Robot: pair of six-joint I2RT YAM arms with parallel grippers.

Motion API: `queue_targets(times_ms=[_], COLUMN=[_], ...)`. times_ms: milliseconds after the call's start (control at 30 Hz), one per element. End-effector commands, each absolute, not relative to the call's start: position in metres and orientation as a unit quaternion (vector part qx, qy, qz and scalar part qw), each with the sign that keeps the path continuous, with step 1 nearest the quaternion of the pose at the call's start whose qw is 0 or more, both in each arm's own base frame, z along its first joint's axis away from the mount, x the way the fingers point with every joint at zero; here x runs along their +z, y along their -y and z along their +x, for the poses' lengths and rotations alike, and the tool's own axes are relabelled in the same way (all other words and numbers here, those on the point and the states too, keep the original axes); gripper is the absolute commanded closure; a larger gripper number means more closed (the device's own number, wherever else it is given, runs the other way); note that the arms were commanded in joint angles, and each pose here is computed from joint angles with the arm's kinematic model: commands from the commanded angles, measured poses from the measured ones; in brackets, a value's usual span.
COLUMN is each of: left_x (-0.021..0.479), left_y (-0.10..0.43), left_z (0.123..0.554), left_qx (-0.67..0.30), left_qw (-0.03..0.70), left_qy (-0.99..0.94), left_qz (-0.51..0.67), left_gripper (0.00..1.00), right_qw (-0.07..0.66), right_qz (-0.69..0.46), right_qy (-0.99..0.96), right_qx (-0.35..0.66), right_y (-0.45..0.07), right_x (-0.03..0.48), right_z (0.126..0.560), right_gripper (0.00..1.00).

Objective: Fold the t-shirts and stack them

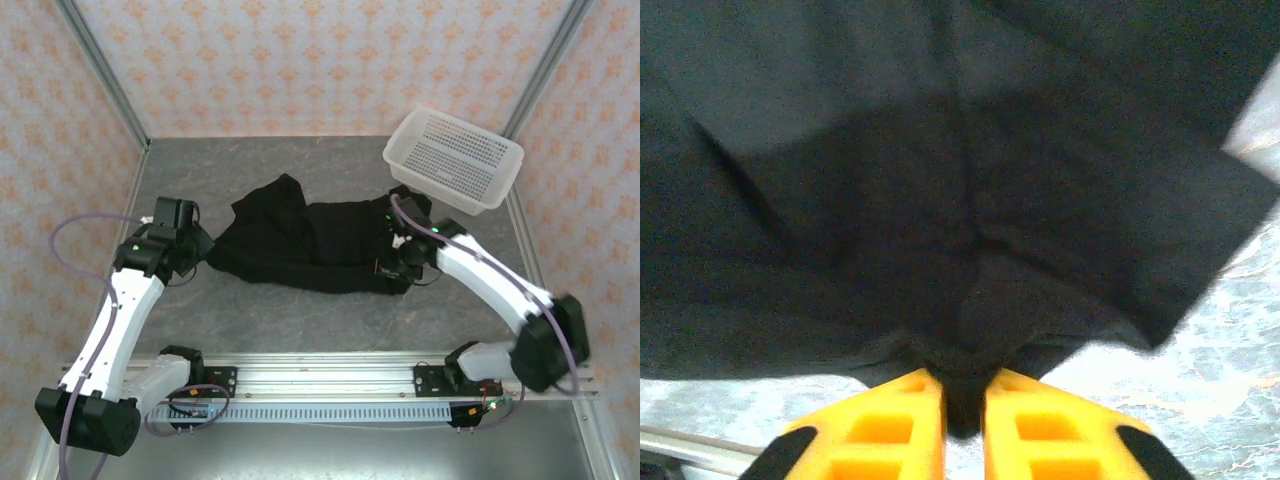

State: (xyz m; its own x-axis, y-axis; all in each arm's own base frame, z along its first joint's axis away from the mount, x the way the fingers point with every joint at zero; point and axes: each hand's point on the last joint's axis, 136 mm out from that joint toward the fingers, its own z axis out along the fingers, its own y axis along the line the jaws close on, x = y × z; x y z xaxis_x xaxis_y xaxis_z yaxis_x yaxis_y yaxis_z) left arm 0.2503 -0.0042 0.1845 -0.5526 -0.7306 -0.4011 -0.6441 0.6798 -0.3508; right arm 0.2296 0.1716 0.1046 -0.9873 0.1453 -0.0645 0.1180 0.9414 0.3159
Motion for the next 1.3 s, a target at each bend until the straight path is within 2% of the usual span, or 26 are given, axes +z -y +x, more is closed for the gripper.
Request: queue_targets(times_ms=[0,67,133,267,400,600,667,767,933,967,1133,1267], left_x=[0.183,0.178,0.174,0.169,0.168,0.168,0.169,0.170,0.173,0.173,0.171,0.168], left_y=[0.001,0.002,0.002,0.001,0.004,0.005,0.005,0.005,0.004,0.004,0.001,0.001], left_z=[0.249,0.248,0.246,0.242,0.243,0.244,0.244,0.244,0.244,0.244,0.243,0.245], left_qx=[-0.083,-0.079,-0.074,-0.073,-0.079,-0.081,-0.082,-0.081,-0.078,-0.077,-0.070,-0.070], left_qw=[0.265,0.257,0.251,0.247,0.245,0.242,0.243,0.244,0.248,0.248,0.248,0.248], left_qy=[-0.873,-0.878,-0.881,-0.880,-0.880,-0.882,-0.883,-0.883,-0.884,-0.884,-0.884,-0.882], left_qz=[-0.402,-0.396,-0.395,-0.399,-0.398,-0.395,-0.394,-0.392,-0.388,-0.388,-0.391,-0.395], left_gripper=[1.00,1.00,1.00,1.00,1.00,1.00,1.00,1.00,1.00,1.00,1.00,1.00], right_qw=[-0.005,0.024,0.046,0.045,0.024,-0.005,-0.016,-0.011,0.005,0.014,0.069,0.075], right_qz=[0.046,0.073,0.114,0.202,0.226,0.255,0.270,0.283,0.305,0.306,0.311,0.316], right_qy=[-0.985,-0.989,-0.987,-0.975,-0.969,-0.958,-0.954,-0.953,-0.948,-0.949,-0.945,-0.944], right_qx=[0.165,0.129,0.101,0.077,0.100,0.134,0.128,0.107,0.085,0.080,0.068,0.052], right_y=[-0.181,-0.162,-0.138,-0.098,-0.103,-0.122,-0.122,-0.113,-0.094,-0.091,-0.075,-0.065], right_x=[0.107,0.106,0.105,0.083,0.061,0.039,0.029,0.017,0.017,0.023,0.070,0.095], right_z=[0.223,0.228,0.228,0.216,0.212,0.227,0.229,0.236,0.242,0.243,0.240,0.227], right_gripper=[0.60,0.45,0.39,0.39,0.38,0.39,0.44,0.57,0.97,1.00,1.00,1.00])
